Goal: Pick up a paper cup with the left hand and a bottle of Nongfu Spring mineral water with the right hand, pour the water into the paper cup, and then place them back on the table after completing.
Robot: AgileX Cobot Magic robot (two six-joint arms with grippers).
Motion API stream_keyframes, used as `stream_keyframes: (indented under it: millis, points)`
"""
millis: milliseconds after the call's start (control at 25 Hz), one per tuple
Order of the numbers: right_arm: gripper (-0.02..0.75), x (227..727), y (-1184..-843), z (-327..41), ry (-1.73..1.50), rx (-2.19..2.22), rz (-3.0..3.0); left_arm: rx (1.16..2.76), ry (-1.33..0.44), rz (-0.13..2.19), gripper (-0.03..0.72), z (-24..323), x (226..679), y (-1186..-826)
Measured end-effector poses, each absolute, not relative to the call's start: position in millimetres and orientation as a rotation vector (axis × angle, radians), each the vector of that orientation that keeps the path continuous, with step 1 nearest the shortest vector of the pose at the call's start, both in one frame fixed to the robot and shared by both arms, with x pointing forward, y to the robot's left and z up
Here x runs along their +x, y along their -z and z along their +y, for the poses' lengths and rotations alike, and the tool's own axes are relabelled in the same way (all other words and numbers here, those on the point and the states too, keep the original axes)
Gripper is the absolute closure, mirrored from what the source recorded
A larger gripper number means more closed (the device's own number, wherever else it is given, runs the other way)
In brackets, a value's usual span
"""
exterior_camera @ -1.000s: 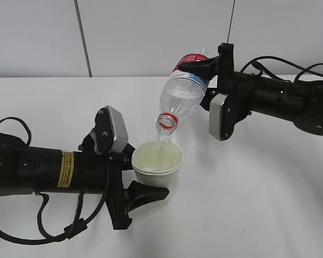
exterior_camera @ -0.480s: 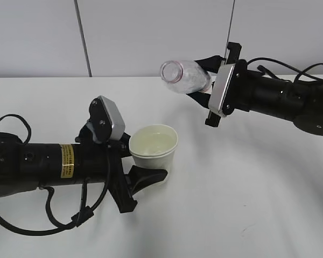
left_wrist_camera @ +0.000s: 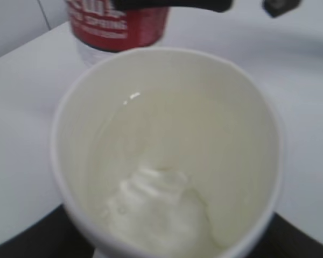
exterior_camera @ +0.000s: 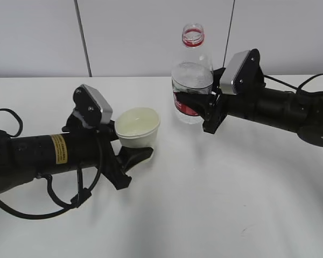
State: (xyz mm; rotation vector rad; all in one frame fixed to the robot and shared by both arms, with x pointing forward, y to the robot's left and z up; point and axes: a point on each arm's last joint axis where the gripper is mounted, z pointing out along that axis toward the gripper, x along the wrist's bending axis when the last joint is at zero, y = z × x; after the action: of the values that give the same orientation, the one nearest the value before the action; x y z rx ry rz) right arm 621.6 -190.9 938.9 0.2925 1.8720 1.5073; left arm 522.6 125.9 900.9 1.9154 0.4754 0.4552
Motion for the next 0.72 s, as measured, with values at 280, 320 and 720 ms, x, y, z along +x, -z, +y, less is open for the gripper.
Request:
stream_keyframes:
  millis: [280,320,720]
  points:
    - [0.351,615,-929,-209,-1.607,0.590,1.833,1.857,-0.551,0.651,0.266,166,546,-899]
    - [0.351,615,-928,-211,-1.609,0.625,1.819,1.848,-0.554,0.660,0.266,170,548,-898]
    - [0.352,620,-923,-220,-1.538,0.793,1.791,1.833,-0.509,0.666,0.266,176,550,-861]
